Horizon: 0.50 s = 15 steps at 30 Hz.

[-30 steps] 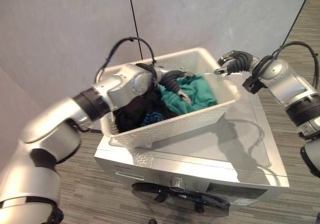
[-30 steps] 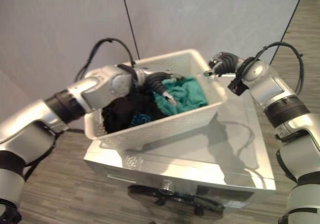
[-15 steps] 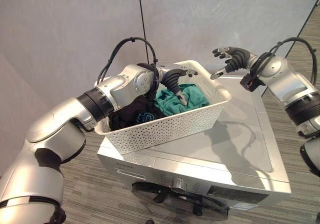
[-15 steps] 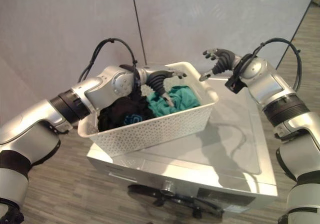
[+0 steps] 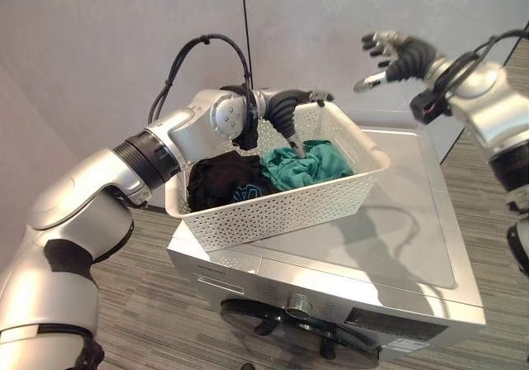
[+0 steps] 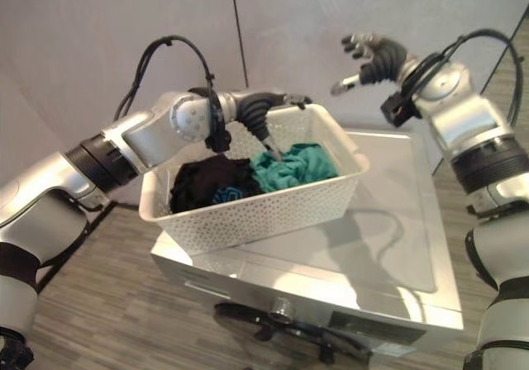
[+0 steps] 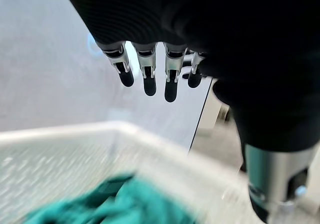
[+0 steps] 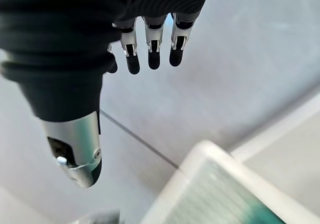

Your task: Grab the laundry basket,head to the washer,open it,put in the laundry and shut it.

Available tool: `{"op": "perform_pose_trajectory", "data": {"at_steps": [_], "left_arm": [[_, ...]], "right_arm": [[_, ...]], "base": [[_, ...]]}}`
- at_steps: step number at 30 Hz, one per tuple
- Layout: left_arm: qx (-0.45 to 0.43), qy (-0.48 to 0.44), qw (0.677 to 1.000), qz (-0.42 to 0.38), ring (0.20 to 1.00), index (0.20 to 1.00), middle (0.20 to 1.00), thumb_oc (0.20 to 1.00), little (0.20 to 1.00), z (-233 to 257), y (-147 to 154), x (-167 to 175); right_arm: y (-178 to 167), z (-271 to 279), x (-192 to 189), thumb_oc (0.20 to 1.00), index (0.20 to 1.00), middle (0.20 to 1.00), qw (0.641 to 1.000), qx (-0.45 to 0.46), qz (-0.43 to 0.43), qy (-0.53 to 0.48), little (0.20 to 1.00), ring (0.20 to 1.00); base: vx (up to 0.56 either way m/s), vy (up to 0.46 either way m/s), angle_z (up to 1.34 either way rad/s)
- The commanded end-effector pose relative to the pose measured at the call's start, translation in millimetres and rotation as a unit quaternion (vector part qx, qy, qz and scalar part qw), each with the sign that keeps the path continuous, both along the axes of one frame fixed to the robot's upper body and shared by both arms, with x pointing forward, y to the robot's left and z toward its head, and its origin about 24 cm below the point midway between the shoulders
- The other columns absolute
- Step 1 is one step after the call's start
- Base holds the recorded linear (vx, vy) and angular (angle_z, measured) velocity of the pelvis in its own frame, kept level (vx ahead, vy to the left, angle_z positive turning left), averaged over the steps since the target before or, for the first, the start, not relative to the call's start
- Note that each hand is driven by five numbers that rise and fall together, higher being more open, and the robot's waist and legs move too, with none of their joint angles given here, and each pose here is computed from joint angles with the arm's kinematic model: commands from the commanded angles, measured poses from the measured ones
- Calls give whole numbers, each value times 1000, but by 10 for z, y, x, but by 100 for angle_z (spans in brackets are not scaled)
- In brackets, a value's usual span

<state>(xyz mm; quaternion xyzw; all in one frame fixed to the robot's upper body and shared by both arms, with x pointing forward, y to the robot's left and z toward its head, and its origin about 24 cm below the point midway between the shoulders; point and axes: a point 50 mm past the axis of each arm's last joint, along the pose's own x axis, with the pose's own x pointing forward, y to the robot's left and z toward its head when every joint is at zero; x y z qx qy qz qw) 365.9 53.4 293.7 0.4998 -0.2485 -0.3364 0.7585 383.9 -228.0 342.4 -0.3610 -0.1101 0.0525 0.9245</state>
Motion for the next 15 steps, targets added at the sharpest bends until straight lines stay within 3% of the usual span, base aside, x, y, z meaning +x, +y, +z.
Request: {"op": "perform_pose_trajectory", "data": {"at_steps": [1,6,7,10,11,13,15], "left_arm": [[-129,-83,988,34,1000,1000,1000,1000,1000,774,269,-18],[-229,-172,951,117,1000,1000,1000,1000,1000,1389,851,-102],[-262,-241,913,200,1000,1000,1000,1000,1000,1713,1446,-280],[-268,-282,892,229,1000,1000,1000,1000,1000,1733,1825,-481],[-282,-296,880,242,1000,1000,1000,1000,1000,1519,2165,-672],[-287,-299,869,271,1000,1000,1000,1000,1000,1062,2578,-981],[-275,-274,873,296,1000,1000,1000,1000,1000,612,2790,-1250]], "right_arm": [[-197,655,-277,1000,1000,1000,991,44,-10,-126,1000,1000],[-389,910,-396,1000,1000,1000,985,66,-45,-153,1000,1000],[-566,1060,-568,1000,1000,1000,979,64,-69,-178,1000,1000],[-842,1060,-801,1000,1000,1000,972,70,-90,-203,1000,1000],[-1251,876,-1101,1000,1000,1000,964,48,-149,-213,1000,1000],[-1669,407,-1437,1000,1000,1000,956,52,-206,-202,1000,1000],[-2103,-241,-2023,1000,1000,1000,938,88,-279,-186,1000,1000]], "base": [[-5,-13,4],[0,0,0],[-35,-35,-3],[-19,-14,0],[-17,-33,1],[21,-52,10],[14,-48,26]]}}
